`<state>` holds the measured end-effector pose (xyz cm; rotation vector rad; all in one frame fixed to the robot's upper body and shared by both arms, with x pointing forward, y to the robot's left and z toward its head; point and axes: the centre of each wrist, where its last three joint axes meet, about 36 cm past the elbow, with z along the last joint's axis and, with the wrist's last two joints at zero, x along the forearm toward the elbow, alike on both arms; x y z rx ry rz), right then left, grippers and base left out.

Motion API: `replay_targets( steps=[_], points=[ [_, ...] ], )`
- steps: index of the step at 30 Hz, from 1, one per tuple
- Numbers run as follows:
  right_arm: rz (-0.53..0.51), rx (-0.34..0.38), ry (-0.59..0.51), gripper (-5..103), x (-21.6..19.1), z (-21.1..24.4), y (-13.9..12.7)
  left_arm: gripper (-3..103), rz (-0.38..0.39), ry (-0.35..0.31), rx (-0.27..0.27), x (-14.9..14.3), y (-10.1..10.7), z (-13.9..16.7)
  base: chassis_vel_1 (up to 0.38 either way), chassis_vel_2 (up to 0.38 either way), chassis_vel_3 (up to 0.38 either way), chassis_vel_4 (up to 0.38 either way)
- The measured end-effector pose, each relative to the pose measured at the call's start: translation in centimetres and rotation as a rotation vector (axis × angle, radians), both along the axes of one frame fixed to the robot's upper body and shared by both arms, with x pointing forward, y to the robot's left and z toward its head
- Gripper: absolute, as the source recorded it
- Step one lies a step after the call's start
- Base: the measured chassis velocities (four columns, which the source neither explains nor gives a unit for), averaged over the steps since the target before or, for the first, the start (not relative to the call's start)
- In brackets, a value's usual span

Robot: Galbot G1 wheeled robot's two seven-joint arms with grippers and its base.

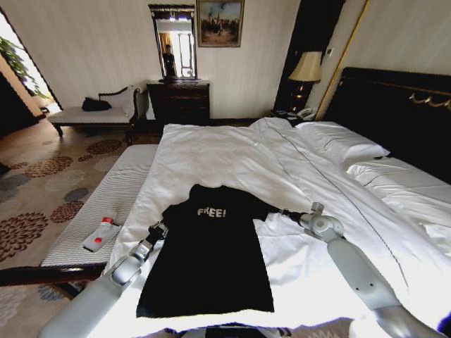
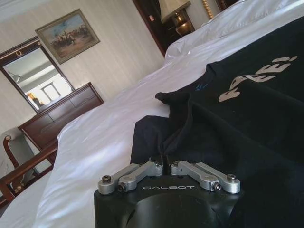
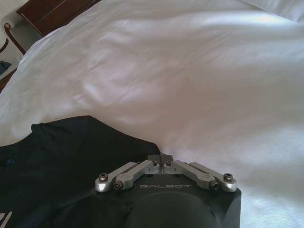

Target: Fold the clothes on the bed.

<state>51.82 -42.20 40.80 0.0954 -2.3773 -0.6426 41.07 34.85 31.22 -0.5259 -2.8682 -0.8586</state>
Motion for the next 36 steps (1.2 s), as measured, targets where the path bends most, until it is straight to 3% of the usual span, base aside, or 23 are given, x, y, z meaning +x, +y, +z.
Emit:
replay_targets(
  steps=[4,10,14,15,19,24,29,36],
  points=[
    [0.001,0.000,0.000,0,0.0,0.0,0.0,2,0.017,0.001,-0.021,0.4,0.1,0.5,0.000,0.000,0.000,0.000],
    [0.007,-0.002,-0.002,0,-0.2,0.1,0.2,2,0.099,0.019,-0.110,2.0,0.2,2.1,0.000,0.000,0.000,0.000],
    [0.014,-0.007,-0.007,0,-0.3,0.4,0.3,2,0.203,0.067,-0.214,3.4,0.5,3.2,0.000,0.000,0.000,0.000],
    [0.014,-0.007,-0.007,0,-0.3,0.4,0.3,2,0.203,0.067,-0.214,3.4,0.5,3.2,0.000,0.000,0.000,0.000],
    [0.027,-0.014,-0.018,0,-0.4,0.9,0.5,2,0.303,0.107,-0.302,5.3,0.7,4.2,0.000,0.000,0.000,0.000],
    [0.048,-0.014,-0.032,0,-0.6,1.4,1.2,2,0.372,0.138,-0.378,6.7,1.0,5.4,0.000,0.000,0.000,0.000],
    [0.064,-0.016,-0.043,0,-0.4,1.9,1.7,2,0.412,0.136,-0.400,8.0,2.0,6.4,0.000,0.000,0.000,0.000],
    [0.085,-0.020,-0.053,0,0.3,2.4,2.4,2,0.426,0.136,-0.390,8.5,2.9,6.9,0.000,0.000,0.000,0.000]
  ],
)
